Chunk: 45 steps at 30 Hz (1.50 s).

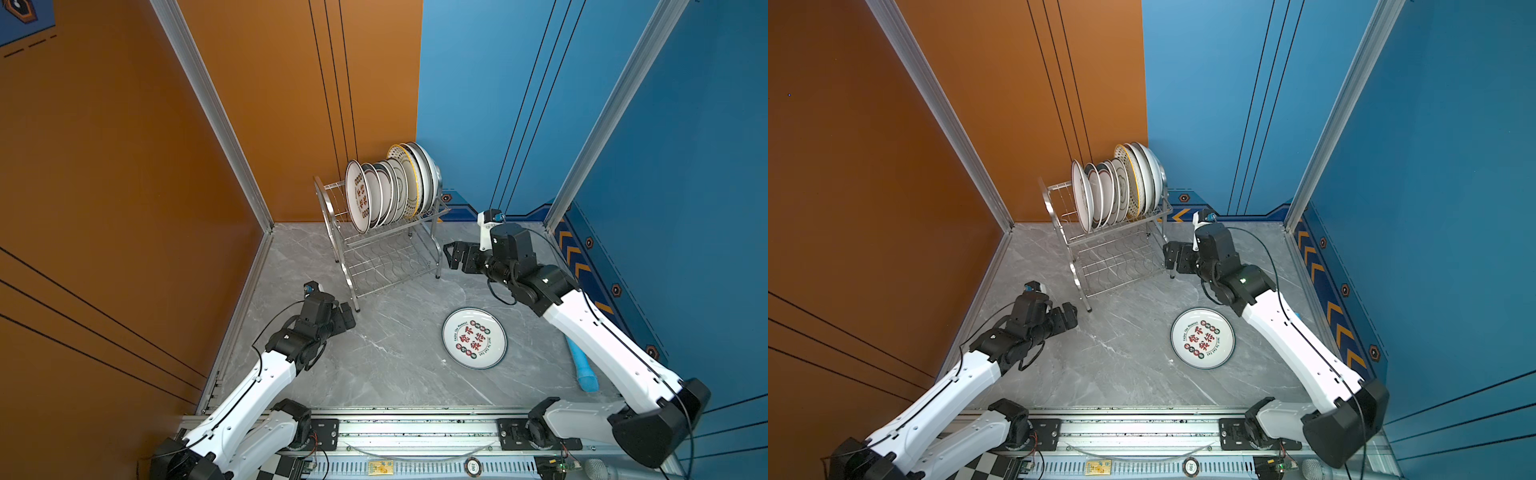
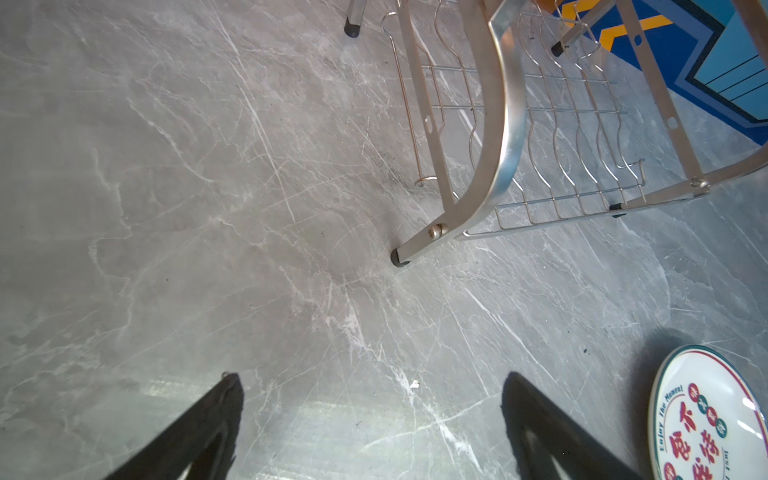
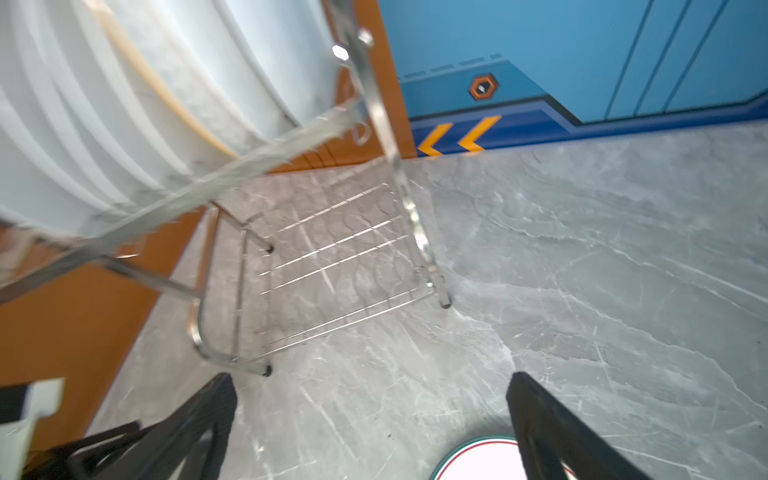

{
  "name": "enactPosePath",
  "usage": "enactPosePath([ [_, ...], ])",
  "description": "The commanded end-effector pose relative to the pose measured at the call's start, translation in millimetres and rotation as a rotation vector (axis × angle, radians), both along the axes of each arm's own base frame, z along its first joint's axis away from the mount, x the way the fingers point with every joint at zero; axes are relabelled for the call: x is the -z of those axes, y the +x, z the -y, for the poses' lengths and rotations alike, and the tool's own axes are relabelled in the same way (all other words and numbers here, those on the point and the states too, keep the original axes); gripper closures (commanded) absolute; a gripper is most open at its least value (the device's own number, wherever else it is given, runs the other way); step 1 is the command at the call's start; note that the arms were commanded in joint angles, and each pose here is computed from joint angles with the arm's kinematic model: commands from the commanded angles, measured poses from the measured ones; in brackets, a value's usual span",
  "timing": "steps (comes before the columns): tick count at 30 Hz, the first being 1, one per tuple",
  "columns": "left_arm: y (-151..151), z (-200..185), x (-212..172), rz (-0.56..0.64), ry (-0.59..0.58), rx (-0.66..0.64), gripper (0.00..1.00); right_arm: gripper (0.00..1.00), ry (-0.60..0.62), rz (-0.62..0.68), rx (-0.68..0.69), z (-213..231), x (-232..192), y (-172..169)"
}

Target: Unload the plates from the dish rack

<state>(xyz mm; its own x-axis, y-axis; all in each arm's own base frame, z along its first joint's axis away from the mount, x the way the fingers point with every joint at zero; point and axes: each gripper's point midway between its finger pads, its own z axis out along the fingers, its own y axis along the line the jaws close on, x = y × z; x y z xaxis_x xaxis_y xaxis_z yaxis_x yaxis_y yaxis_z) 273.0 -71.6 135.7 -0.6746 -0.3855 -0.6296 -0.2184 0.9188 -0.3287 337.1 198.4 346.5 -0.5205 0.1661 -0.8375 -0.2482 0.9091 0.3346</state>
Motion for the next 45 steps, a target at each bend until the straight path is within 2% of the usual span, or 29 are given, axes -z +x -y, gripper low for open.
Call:
enactPosePath([
  [1,-12.8,-3.3,15.9,-0.071,-0.019,-0.018,0.02,0.00,-0.046,0.050,-0.047,-19.8,-22.3,-27.1],
  [6,-15.7,1.7,21.3,-0.096,-0.052,-0.012,0.02,0.00,0.010,0.202,-0.253,-96.8,-74.8,-52.3],
  [8,-17.9,2.7,22.4,-0.100,-0.063,-0.009,0.02,0.00,0.040,0.224,-0.313,-123.6,-88.2,-53.8],
  [15,-22.7,17.4,12.6,-0.103,-0.147,0.048,0.02,0.00,0.092,0.269,-0.340,-181.9,-117.1,-26.6],
  [21,-29.7,22.8,2.3,-0.089,-0.178,0.087,0.02,0.00,0.197,0.249,-0.373,-207.3,-124.8,-7.8],
  [26,-36.0,22.1,-7.9,-0.052,-0.202,0.093,0.02,0.00,0.226,0.228,-0.404,-227.3,-125.1,5.3],
  [45,-51.8,17.1,-19.9,-0.015,-0.206,0.106,0.02,0.06,0.128,0.264,-0.254,-233.8,-99.7,58.5],
])
